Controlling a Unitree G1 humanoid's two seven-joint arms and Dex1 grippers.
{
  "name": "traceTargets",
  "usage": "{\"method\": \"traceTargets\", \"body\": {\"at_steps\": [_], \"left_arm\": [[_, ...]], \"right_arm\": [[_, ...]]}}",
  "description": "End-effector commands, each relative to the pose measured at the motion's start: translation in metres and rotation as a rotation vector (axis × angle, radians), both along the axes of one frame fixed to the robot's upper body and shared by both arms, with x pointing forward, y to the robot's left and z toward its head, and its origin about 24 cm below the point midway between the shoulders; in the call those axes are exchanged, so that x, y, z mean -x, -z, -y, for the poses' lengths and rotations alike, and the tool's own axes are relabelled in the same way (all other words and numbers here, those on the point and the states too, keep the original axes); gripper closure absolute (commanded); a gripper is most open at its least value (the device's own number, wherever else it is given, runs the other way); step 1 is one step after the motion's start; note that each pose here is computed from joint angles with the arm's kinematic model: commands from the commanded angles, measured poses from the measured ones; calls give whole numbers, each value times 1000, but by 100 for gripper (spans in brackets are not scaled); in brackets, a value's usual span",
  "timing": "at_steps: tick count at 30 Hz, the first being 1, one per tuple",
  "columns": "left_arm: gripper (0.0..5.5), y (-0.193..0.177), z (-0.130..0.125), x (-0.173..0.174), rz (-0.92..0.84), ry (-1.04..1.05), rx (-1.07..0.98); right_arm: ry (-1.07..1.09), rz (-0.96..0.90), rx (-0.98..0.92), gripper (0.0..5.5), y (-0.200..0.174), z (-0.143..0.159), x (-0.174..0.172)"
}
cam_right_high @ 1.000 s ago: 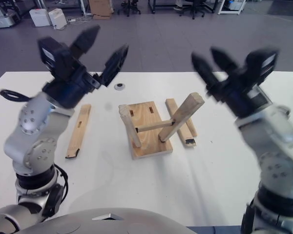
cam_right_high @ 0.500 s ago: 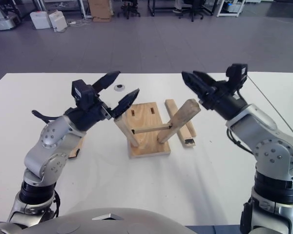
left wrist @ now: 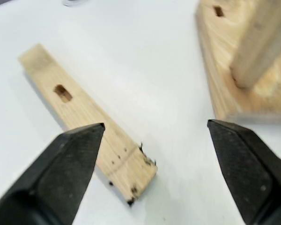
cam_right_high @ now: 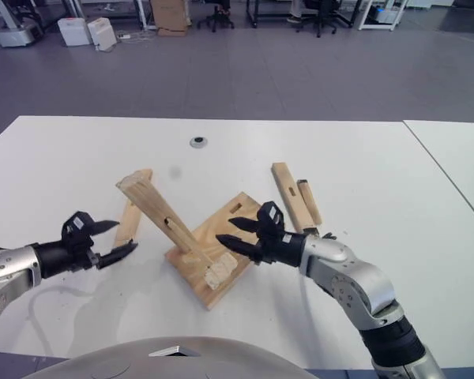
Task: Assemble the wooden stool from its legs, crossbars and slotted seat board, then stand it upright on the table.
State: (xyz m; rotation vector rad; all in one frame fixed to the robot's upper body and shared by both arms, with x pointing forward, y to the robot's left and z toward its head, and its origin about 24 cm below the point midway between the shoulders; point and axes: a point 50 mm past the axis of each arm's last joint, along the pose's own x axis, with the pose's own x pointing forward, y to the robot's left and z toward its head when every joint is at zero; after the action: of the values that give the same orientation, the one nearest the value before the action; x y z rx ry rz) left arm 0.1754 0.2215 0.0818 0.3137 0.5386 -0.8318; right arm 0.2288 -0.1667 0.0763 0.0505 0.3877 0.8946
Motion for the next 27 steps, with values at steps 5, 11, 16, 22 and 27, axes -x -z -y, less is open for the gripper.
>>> {"method": "traceTargets", "body": {"at_steps": [5, 11, 16, 22, 27], "left_arm": [[145, 30, 51, -7, 96, 389, -176], [145, 53, 65, -45, 165, 337, -249], [145, 27, 50, -140, 378, 72, -277], [145, -19, -8, -130, 462, 6, -236], [145, -19, -8, -82, 315, 145, -281]], "right_arm": [[-136, 195, 561, 258, 21, 51, -68], [-430, 298, 627, 258, 29, 44, -39], [-532, 343, 628, 258, 10, 44, -11], [-288, 497, 602, 258, -38, 53, -44], [-37, 476, 511, 258, -15, 31, -106]]}}
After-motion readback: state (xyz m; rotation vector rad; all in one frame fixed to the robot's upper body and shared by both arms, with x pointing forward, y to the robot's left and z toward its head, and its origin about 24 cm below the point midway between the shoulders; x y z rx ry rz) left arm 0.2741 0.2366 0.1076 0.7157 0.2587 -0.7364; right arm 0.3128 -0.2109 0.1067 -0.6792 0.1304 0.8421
